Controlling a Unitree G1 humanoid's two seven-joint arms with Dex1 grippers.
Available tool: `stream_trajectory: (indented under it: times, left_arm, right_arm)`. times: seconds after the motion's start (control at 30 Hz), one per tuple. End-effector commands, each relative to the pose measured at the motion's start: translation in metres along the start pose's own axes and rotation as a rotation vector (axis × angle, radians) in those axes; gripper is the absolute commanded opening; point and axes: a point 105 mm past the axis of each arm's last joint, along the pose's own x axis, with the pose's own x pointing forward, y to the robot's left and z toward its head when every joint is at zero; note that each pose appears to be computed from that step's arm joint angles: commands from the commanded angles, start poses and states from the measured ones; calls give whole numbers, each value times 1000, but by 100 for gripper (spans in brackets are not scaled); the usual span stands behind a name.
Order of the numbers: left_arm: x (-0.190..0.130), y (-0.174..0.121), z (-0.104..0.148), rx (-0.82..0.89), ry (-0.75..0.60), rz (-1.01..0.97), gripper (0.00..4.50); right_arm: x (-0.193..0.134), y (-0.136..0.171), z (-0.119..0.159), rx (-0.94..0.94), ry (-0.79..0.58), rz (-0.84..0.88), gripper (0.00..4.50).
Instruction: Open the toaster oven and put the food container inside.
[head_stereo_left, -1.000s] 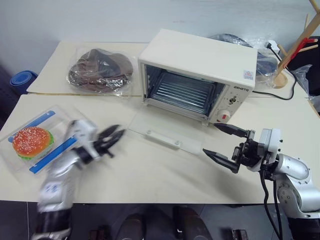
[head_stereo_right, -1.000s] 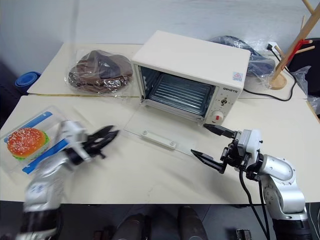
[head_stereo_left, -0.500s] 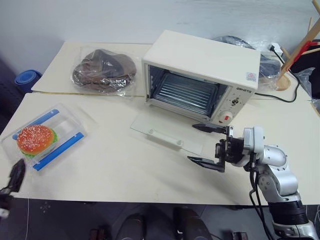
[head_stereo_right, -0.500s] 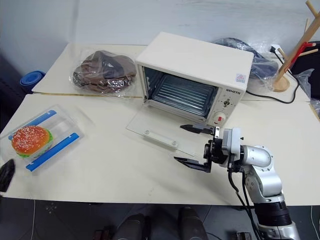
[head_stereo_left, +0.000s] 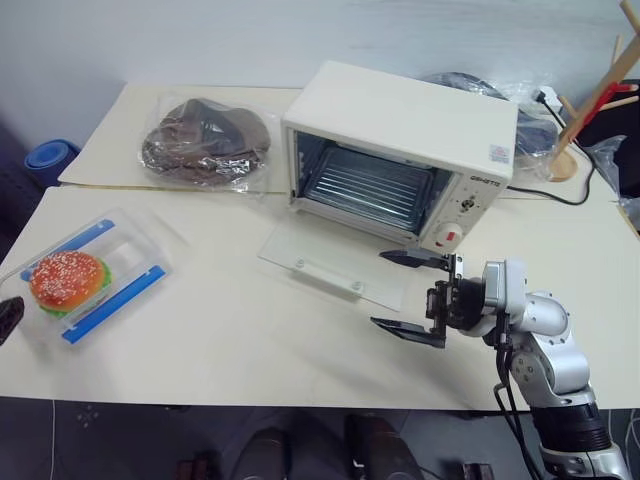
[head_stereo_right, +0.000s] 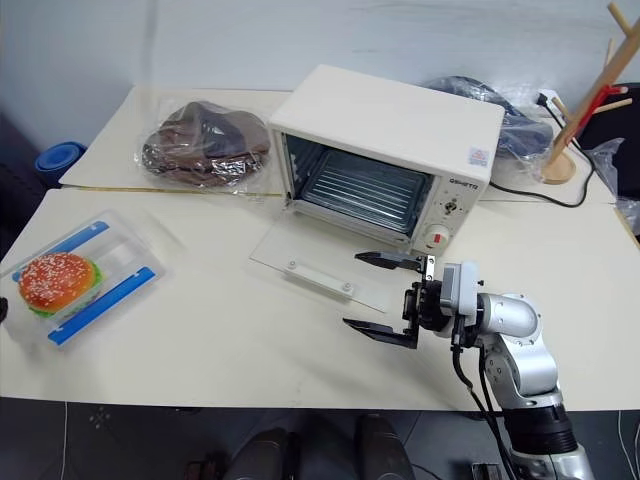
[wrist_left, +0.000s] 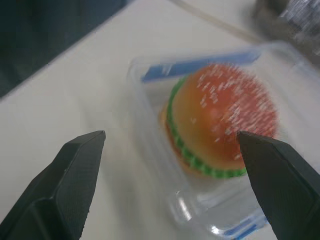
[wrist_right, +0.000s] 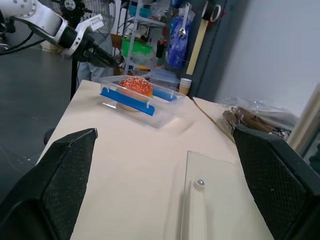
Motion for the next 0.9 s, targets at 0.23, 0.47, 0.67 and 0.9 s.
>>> stream_trajectory:
  times: [0.23,0.47,0.67,0.9]
  left_arm:
    - [9,-2,-2,-14,124,27,200]
    - [28,-11,-1,31,169,-11,22]
    - [27,-53,38,120,86,-157,22]
    - [30,-148,50,354,121,-422,22]
  right_arm:
    - [-2,-4,4,-45,-12,-44,450]
    - [-4,-8,-1,-58,7,-72,450]
    - [-19,-14,-4,-80,62,-163,450]
    - [-50,-8,-13,-71,177,-265,450]
